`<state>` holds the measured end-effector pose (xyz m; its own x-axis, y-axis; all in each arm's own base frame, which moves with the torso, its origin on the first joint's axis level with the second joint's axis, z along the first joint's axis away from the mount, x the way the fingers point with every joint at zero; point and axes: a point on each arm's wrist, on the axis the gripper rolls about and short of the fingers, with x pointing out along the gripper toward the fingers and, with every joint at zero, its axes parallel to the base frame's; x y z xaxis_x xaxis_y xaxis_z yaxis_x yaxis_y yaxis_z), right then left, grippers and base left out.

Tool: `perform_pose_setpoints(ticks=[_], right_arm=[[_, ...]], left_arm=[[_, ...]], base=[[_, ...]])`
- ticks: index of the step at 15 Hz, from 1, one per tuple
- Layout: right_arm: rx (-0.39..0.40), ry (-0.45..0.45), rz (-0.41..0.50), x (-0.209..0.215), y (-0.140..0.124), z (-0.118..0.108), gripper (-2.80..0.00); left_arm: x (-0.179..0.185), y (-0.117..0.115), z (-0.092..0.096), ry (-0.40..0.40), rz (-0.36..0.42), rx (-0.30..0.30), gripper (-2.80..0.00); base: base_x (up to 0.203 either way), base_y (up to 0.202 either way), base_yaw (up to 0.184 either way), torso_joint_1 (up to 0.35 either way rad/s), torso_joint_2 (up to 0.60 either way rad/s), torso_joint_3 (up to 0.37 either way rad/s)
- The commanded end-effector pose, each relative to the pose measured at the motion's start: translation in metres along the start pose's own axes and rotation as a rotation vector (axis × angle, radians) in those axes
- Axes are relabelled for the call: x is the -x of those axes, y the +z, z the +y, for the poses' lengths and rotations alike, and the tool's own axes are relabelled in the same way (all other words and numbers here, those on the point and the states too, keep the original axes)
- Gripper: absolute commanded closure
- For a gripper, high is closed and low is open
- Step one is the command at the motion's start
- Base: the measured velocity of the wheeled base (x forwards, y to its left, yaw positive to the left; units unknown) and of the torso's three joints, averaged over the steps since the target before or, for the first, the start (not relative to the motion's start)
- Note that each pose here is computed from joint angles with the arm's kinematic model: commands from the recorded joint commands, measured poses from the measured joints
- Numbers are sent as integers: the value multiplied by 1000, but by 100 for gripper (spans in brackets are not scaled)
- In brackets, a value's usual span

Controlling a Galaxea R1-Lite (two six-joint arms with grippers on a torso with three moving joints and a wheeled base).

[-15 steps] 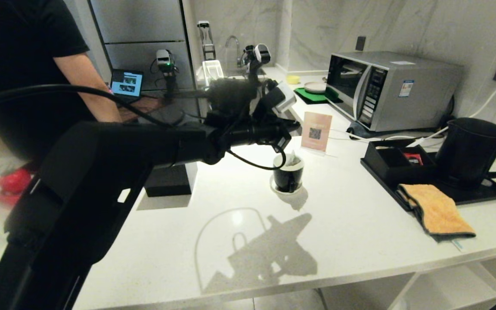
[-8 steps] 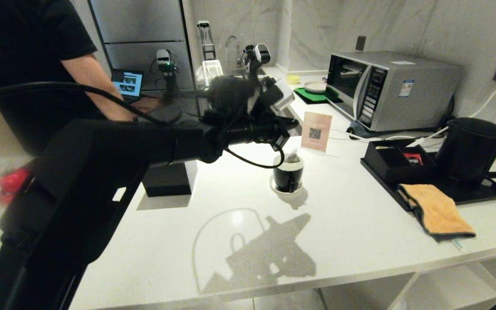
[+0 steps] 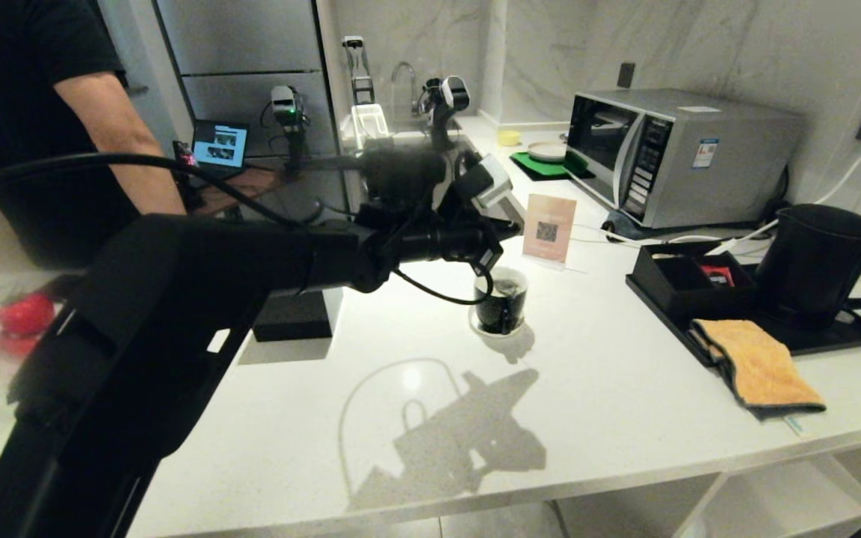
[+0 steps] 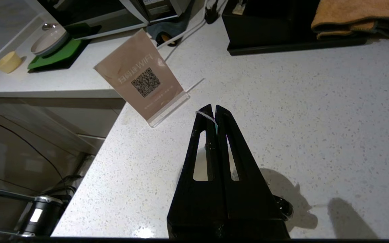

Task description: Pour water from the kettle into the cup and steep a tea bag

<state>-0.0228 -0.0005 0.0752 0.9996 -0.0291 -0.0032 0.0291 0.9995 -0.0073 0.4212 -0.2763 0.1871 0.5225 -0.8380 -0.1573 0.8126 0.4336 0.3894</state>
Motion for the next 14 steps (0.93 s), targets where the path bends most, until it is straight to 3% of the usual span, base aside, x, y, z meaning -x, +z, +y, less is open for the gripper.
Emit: perform_pose_setpoints(ticks=[1, 14], right_arm=[[0, 0, 1, 0, 0, 0, 0], [0, 0, 1, 0, 0, 0, 0]], left_arm=[[-6, -10, -3, -10, 9, 4, 0], [-16, -31, -8, -23, 33, 19, 0]], base=[[0, 0, 0, 0, 0, 0], [0, 0, 0, 0, 0, 0]])
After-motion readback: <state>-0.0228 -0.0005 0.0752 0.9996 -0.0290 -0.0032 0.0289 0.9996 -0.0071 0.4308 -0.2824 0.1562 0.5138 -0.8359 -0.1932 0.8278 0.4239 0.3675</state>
